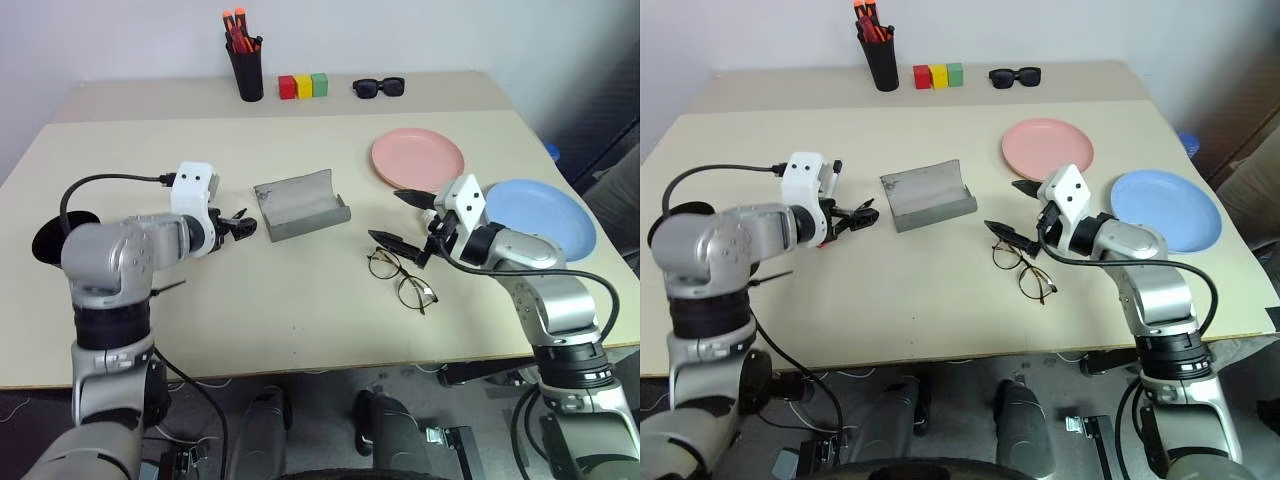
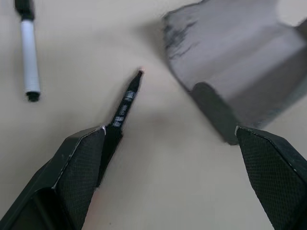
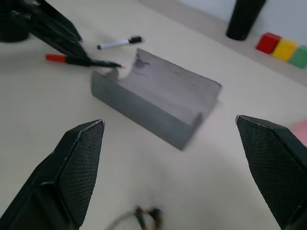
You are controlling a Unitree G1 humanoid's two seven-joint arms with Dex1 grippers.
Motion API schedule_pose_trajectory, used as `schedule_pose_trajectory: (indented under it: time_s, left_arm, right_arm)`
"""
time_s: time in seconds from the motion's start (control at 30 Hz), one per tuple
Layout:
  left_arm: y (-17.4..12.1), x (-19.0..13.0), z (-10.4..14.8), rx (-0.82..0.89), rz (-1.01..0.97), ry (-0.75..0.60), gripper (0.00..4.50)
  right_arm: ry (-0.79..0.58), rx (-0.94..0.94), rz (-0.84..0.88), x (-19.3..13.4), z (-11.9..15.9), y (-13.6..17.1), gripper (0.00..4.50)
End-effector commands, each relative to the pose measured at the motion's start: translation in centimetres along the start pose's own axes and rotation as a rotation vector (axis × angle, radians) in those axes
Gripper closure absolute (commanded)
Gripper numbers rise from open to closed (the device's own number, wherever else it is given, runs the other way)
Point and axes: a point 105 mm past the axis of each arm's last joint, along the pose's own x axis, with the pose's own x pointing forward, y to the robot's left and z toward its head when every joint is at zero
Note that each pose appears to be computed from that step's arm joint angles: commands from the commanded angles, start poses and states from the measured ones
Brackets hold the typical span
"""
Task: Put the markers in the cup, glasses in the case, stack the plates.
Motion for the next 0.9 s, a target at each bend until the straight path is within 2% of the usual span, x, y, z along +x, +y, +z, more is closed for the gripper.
schedule_pose_trajectory:
  time_s: [0.03,0.23,0.4,0.5,0.53,0.73,0.77,0.83,0.9]
  left_arm:
    - [1.2,0.5,0.8,0.018,0.069,0.061,0.0]
    - [2.9,1.3,0.1,0.089,0.152,0.164,0.0]
    - [3.4,1.9,-1.4,0.094,0.146,0.222,0.0]
    - [3.9,2.0,-2.4,0.089,0.156,0.249,0.86]
    - [4.0,2.0,-2.5,0.086,0.156,0.251,1.28]
    - [3.9,2.1,-2.7,0.069,0.155,0.245,4.45]
    - [3.9,2.1,-2.5,0.06,0.159,0.229,4.48]
    - [3.8,2.3,-0.9,0.025,0.163,0.115,4.48]
    - [3.8,2.1,2.2,0.062,0.194,-0.113,4.48]
  right_arm:
    - [-0.06,-0.014,0.036,0.3,1.8,1.2,0.03]
    - [-0.066,0.016,0.172,0.3,1.9,4.6,0.03]
    - [-0.073,0.029,0.169,0.7,1.6,5.3,0.03]
    - [-0.082,0.036,0.168,0.8,1.5,5.6,0.0]
    - [-0.083,0.037,0.168,0.9,1.5,5.6,0.0]
    - [-0.074,0.037,0.171,0.8,1.2,5.6,0.0]
    - [-0.072,0.036,0.173,0.8,1.1,5.6,0.0]
    - [-0.071,0.031,0.173,0.8,1.1,5.5,0.0]
    - [-0.076,0.019,0.159,1.0,1.1,5.3,0.0]
